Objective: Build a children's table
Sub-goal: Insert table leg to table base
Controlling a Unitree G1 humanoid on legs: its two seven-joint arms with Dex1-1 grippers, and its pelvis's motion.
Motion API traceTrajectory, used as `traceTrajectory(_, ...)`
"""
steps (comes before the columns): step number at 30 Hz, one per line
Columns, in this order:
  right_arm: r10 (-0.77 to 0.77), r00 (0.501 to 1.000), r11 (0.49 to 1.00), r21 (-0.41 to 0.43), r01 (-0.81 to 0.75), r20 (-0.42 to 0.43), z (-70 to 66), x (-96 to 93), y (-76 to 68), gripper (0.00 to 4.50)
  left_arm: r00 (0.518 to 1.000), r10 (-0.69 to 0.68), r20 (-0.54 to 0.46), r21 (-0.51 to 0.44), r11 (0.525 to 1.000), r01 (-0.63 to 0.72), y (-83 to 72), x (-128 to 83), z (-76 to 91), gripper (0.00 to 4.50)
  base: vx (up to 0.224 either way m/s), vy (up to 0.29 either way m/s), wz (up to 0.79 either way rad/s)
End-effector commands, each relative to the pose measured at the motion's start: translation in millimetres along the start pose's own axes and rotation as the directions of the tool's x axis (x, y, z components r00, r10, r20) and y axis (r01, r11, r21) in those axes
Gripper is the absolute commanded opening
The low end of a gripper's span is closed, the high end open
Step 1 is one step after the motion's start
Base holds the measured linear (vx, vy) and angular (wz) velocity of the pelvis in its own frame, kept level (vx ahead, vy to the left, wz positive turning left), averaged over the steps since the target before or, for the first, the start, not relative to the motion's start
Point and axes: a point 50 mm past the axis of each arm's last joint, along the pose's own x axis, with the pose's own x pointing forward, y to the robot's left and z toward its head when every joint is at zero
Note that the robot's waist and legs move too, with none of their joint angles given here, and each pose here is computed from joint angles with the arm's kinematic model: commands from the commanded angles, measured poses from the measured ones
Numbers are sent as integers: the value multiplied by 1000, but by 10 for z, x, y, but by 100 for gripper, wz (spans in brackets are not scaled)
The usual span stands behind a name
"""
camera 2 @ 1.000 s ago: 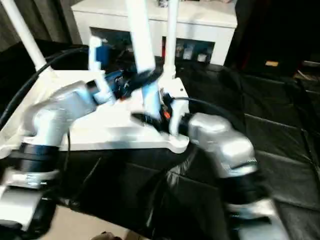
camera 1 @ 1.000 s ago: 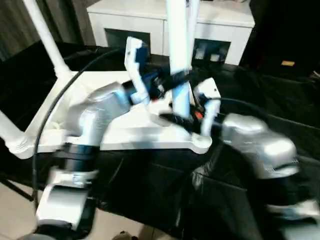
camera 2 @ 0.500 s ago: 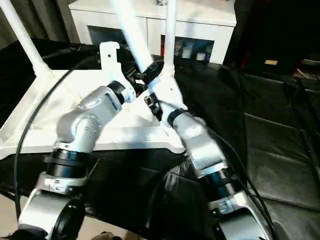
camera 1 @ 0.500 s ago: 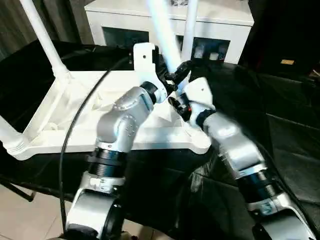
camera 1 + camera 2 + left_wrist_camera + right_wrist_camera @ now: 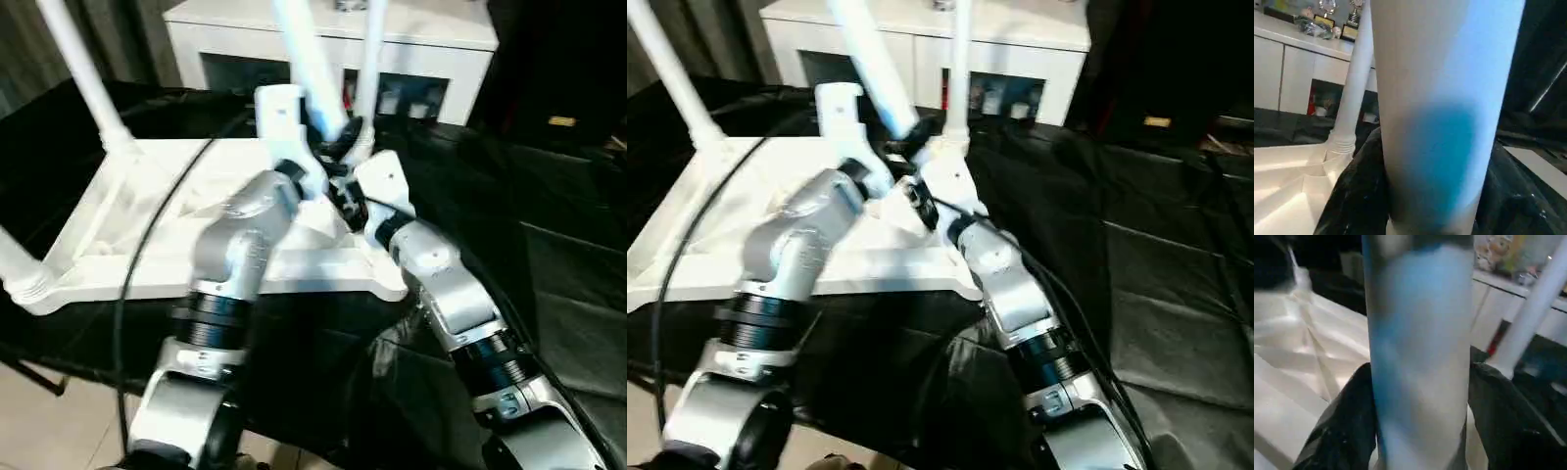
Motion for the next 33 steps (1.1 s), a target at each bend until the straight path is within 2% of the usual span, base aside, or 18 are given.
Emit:
traceTrajectory(1,-6,996,999,32,4,85,178,-24,-132,309,998,-65,-15,1,998,65,31,-59,27,189,0,0,0)
traceTrajectory(2,6,996,999,41,-10,89,185,-26,-137,315,996,-84,-19,2,996,84,27,-66,32,189,0,0,0)
traceTrajectory(4,138,983,973,168,-158,121,265,-86,-198,332,964,-255,-69,-11,967,255,8,-156,73,189,0,0,0)
traceTrajectory(6,208,967,947,217,-238,149,313,-126,-220,341,941,-325,-90,-13,946,325,4,-202,94,188,0,0,0)
traceTrajectory(7,345,924,905,204,-374,165,350,-231,-262,341,890,-441,-115,4,896,445,-7,-291,148,188,0,0,0)
traceTrajectory(9,434,886,866,196,-460,162,360,-308,-279,341,846,-517,-129,8,853,522,-25,-353,184,188,0,0,0)
traceTrajectory(11,612,785,765,179,-619,100,292,-486,-239,341,764,-637,-104,-21,769,639,-77,-447,313,188,0,0,0)
traceTrajectory(15,698,715,701,178,-691,29,201,-597,-221,341,692,-714,-110,-43,699,714,-89,-508,405,188,0,0,0)
traceTrajectory(22,762,648,632,218,-743,-1,178,-666,-172,297,648,-747,-150,-53,660,749,-50,-521,436,188,0,0,0)
traceTrajectory(28,774,633,616,229,-754,3,191,-660,-146,244,633,-758,-159,-62,647,760,-45,-526,429,188,0,0,0)
traceTrajectory(33,769,639,621,231,-749,2,190,-647,-138,237,644,-747,-162,-59,659,750,-23,-519,417,188,0,0,0)
